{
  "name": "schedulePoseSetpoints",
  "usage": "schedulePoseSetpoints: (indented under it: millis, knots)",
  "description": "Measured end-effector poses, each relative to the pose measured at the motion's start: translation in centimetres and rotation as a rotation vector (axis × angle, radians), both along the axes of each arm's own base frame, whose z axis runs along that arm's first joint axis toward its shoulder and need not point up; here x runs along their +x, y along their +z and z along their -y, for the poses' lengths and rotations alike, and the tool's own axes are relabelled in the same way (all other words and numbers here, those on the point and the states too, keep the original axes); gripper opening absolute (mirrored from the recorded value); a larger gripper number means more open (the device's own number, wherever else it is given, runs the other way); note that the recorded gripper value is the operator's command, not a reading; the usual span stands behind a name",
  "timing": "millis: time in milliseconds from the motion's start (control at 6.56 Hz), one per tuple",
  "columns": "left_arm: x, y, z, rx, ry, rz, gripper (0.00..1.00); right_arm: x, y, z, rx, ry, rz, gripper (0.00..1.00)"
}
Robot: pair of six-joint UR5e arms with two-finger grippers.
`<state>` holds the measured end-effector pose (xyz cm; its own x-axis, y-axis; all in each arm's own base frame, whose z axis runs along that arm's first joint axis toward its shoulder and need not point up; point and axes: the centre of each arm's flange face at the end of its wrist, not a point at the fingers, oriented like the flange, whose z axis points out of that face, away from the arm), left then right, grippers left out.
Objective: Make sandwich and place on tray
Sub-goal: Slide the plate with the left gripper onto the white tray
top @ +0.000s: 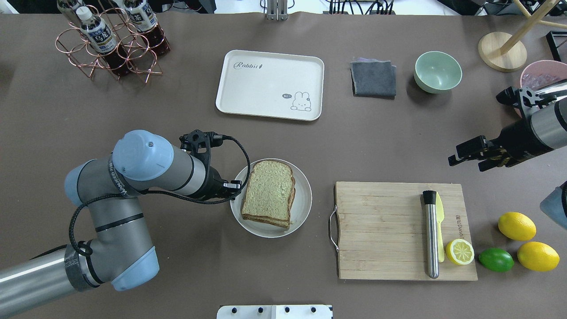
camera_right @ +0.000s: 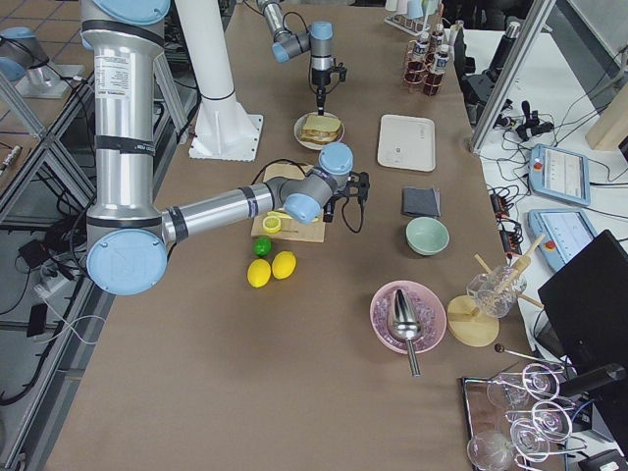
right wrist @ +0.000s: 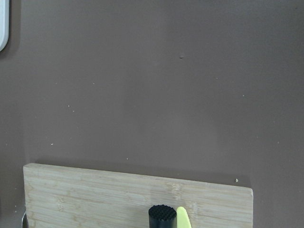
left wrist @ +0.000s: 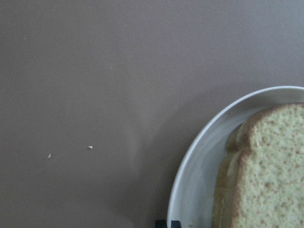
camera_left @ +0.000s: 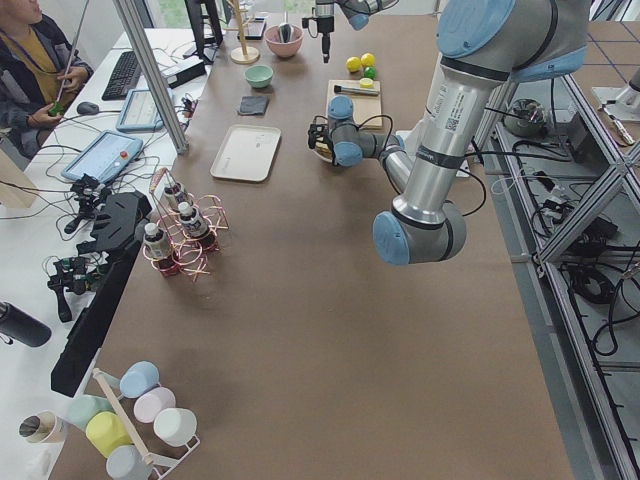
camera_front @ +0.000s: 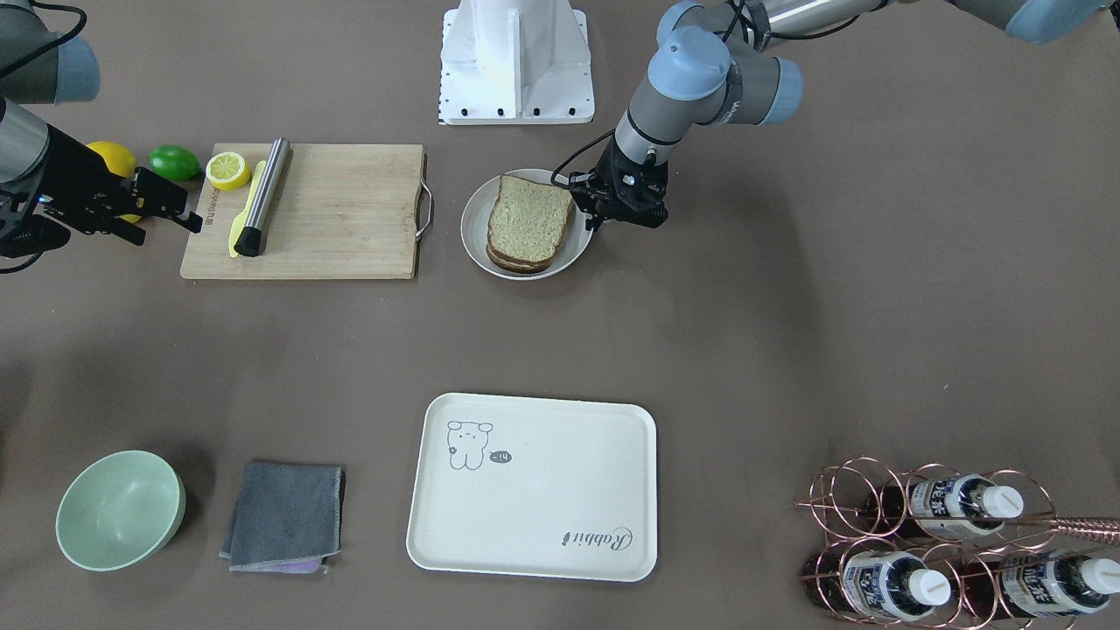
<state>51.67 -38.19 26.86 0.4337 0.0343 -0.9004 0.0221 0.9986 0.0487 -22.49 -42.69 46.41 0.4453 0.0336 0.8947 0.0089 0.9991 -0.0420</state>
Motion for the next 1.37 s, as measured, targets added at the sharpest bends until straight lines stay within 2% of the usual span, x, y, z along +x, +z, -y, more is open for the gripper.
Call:
schedulePoseSetpoints:
  millis: [305,610,915,1220,1373]
  knots:
    - [-1.9,-0.1,2.3,-0.036,-0.034,-0.015,0.00,0.1,0.1,0.0,0.000,0.004,-0.002,1.00]
    - [-3.5,-0.7,6.6,-0.055,-0.082,-0.017,0.00,1.3,-0.5,-0.9,0.007,0.008,0.007,0.99]
    - [-3.2,-2.7,13.3,-0.073,-0.121,-0.010,0.00,2.2,-0.9,-2.1,0.010,0.011,0.010,0.99]
    - [-3.3,-3.7,22.5,-0.071,-0.102,0.029,0.00,2.8,-1.1,-2.2,0.013,0.020,0.013,0.99]
    - [-4.6,-2.7,25.9,-0.075,-0.083,0.046,0.00,2.9,-1.2,-2.1,0.014,0.023,0.014,0.99]
